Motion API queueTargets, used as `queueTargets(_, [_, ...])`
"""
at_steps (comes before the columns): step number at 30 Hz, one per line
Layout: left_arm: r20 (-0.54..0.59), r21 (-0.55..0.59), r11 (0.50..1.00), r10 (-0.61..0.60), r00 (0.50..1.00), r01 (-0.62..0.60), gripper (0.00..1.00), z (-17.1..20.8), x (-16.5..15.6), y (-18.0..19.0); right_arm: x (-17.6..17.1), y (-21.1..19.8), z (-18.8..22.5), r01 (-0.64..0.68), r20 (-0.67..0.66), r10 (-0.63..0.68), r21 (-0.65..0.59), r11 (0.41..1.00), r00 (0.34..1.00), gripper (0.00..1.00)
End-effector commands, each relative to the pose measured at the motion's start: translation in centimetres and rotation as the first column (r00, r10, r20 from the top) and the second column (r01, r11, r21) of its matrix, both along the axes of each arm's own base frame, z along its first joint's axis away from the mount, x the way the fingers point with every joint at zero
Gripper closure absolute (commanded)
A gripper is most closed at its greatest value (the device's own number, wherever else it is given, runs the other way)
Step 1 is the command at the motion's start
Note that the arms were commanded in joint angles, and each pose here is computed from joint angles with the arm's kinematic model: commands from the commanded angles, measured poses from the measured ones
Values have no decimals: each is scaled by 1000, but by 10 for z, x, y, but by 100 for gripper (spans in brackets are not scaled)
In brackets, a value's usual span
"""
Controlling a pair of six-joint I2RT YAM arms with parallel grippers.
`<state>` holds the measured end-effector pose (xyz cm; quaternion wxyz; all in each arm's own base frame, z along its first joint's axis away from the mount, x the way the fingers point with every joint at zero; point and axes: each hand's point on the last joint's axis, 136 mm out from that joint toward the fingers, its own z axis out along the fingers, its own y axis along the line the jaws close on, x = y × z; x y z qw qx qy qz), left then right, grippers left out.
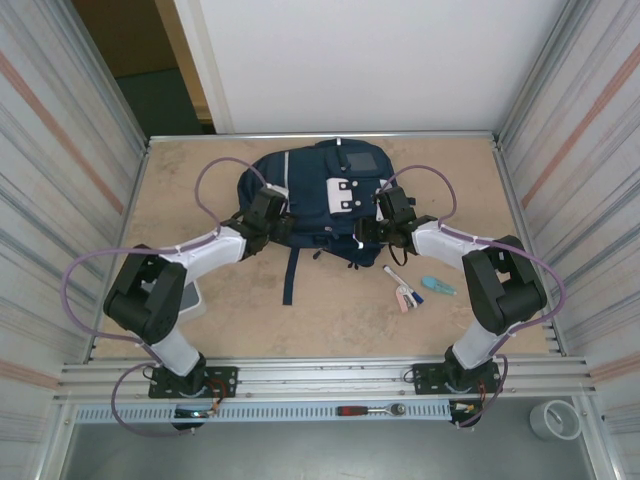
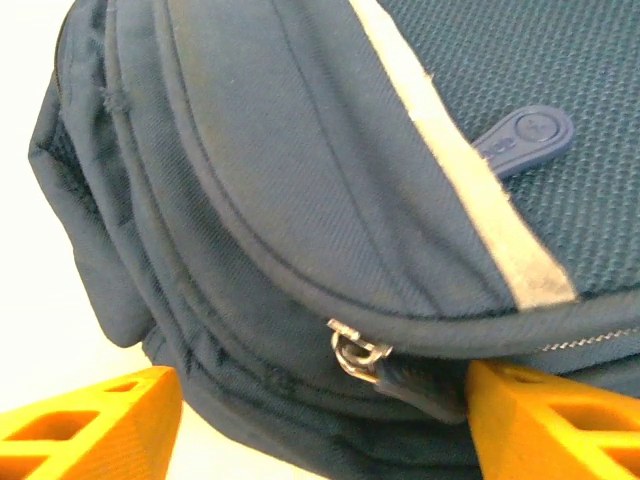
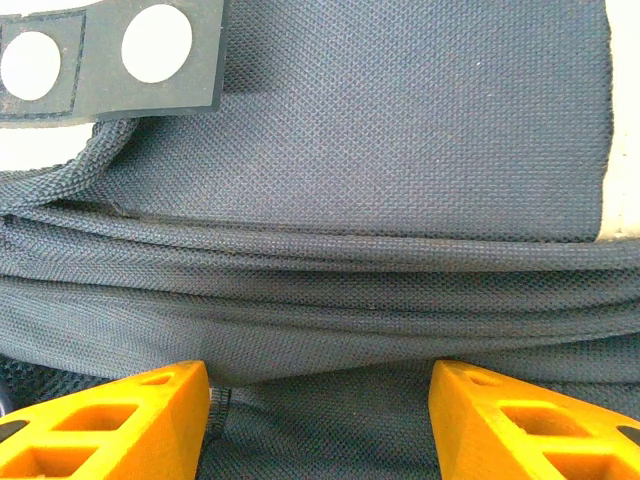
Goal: Pack books, pencil case, and school supplies into a backpack
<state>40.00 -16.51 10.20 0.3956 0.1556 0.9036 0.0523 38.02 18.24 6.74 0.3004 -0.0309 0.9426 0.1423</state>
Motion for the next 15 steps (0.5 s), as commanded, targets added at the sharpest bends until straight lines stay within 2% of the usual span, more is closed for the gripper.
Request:
queueTargets(1, [-11,-29,999,31,999,-31,31,5,-8,14,-3,-9,-7,15,-29,-16,-31,999,999,41])
queueTargets(9, [-46,-127,992,13,999,-19,49,4,-15,20,-4,-9,-7,14,-28,-15,-32,999,999,41])
queueTargets(15, [-24,-195,976,-101,995,94,53,12,-18,1,-5,-10,-7,16,-27,-17,-34,999,999,41])
